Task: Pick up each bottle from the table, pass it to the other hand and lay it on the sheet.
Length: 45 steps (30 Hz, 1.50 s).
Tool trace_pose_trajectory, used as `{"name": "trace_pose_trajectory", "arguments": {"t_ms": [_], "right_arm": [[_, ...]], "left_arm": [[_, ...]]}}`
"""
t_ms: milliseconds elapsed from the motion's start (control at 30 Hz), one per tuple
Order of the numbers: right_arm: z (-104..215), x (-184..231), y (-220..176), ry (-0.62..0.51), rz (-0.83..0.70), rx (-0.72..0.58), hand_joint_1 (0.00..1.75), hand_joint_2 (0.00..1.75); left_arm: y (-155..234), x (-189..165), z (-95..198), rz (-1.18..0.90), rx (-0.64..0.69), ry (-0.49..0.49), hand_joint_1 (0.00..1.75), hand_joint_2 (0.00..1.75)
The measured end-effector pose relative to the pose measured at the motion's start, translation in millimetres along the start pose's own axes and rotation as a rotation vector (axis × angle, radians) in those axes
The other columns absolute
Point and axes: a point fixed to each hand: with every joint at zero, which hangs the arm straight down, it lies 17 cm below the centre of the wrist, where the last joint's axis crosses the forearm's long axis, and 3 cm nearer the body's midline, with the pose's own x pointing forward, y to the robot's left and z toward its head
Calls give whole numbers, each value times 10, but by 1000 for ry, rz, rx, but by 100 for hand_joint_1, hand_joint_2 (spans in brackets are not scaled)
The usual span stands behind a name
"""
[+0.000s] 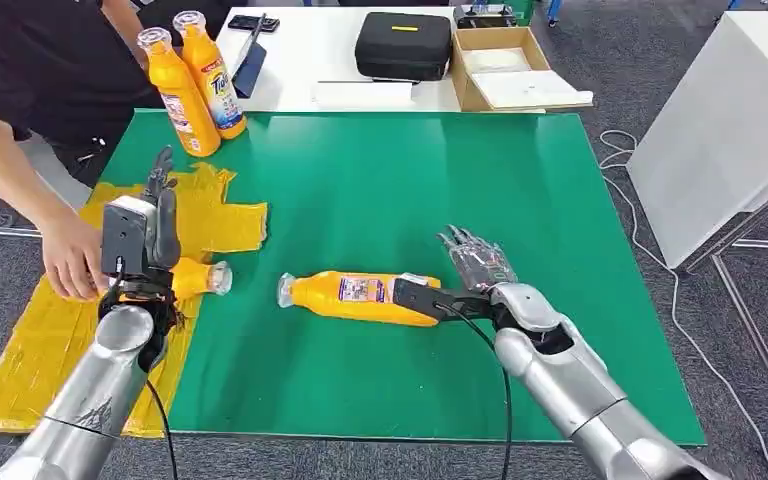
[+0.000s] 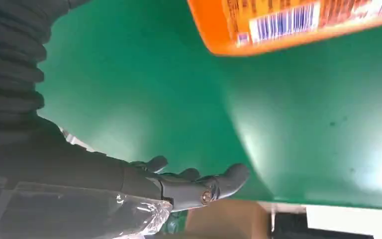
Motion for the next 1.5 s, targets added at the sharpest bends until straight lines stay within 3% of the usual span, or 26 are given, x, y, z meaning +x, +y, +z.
{"name": "trace_pose_trajectory", "arguments": {"t_ms": [233,567,1267,1500], "right_arm": [[-103,26,-24,-5,-8,33,0,175],[-136,65,21,-7,-4,56,0,175],[-205,928,229,-124,5,168,0,175],[-197,990,347,-126,27,198,0,175]], "left_arm": [[-128,243,-144,38,-14,-54,0,0],[-202,287,-150,46,-25,-65,0,0],[-222,338,-171,59,19,-81,0,0],[-224,343,-172,61,26,-81,0,0]]}}
